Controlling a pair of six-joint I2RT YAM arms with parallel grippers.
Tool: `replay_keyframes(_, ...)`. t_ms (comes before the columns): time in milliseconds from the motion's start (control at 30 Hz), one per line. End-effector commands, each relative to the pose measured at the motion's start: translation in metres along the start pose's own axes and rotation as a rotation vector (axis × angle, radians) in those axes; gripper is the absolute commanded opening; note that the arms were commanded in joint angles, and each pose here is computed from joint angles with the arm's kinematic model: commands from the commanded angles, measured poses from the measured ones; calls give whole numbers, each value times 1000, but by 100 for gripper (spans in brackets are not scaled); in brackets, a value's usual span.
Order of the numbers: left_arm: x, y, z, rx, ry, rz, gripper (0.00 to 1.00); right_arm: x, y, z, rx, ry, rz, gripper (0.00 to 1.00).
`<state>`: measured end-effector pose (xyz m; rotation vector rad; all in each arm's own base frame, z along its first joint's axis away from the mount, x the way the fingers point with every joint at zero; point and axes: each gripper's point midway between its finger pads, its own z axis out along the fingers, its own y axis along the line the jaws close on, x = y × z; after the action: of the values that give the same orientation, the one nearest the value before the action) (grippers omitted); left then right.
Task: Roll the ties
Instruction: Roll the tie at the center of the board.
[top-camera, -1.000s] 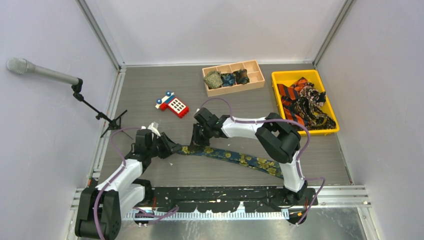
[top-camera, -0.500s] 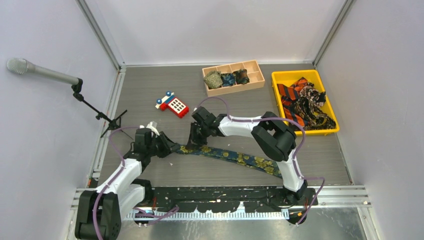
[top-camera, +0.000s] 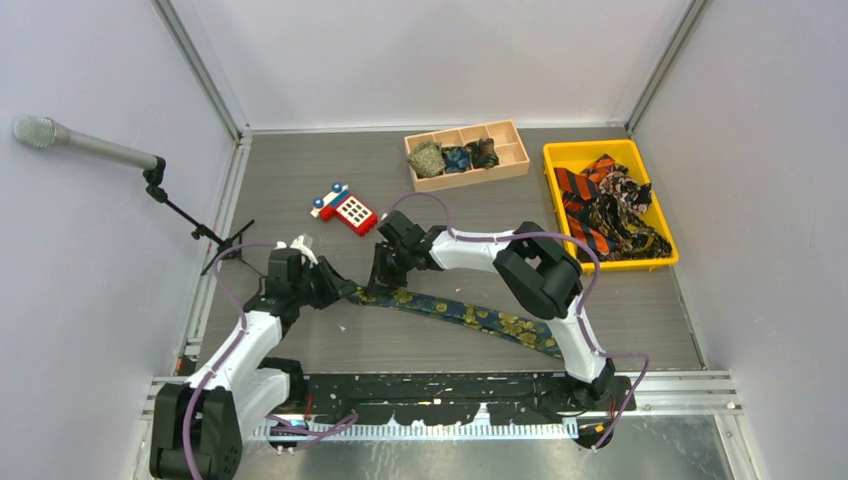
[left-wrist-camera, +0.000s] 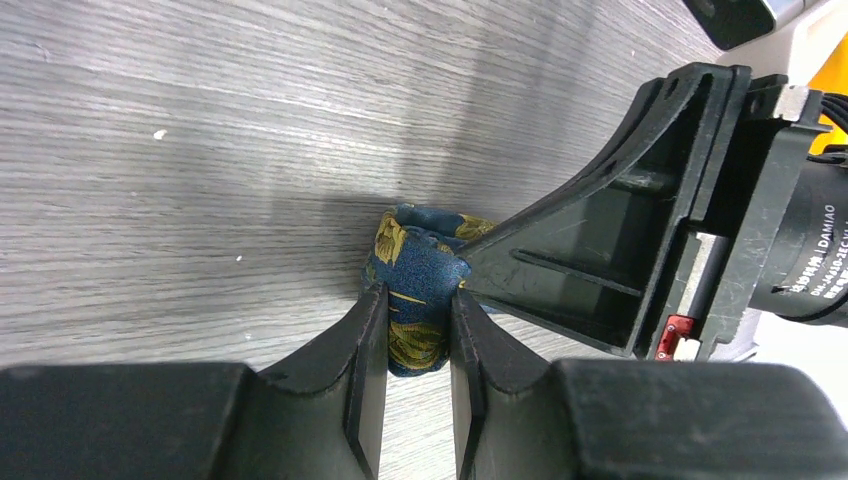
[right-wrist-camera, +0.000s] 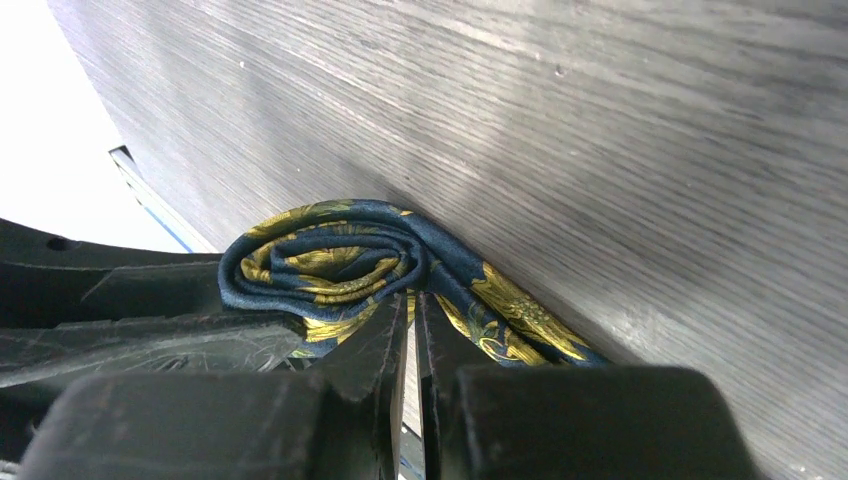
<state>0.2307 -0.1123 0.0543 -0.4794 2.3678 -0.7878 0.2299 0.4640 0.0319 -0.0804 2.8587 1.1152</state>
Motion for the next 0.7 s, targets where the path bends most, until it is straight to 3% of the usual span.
replay_keyframes(0,-13,-21,-5,51,-17,64,23,-8,22,4,-51,-18,-15,13)
replay_keyframes(667,-6,-30,7,-5,18,203,22,-21,44,14,-129,-16,0,13)
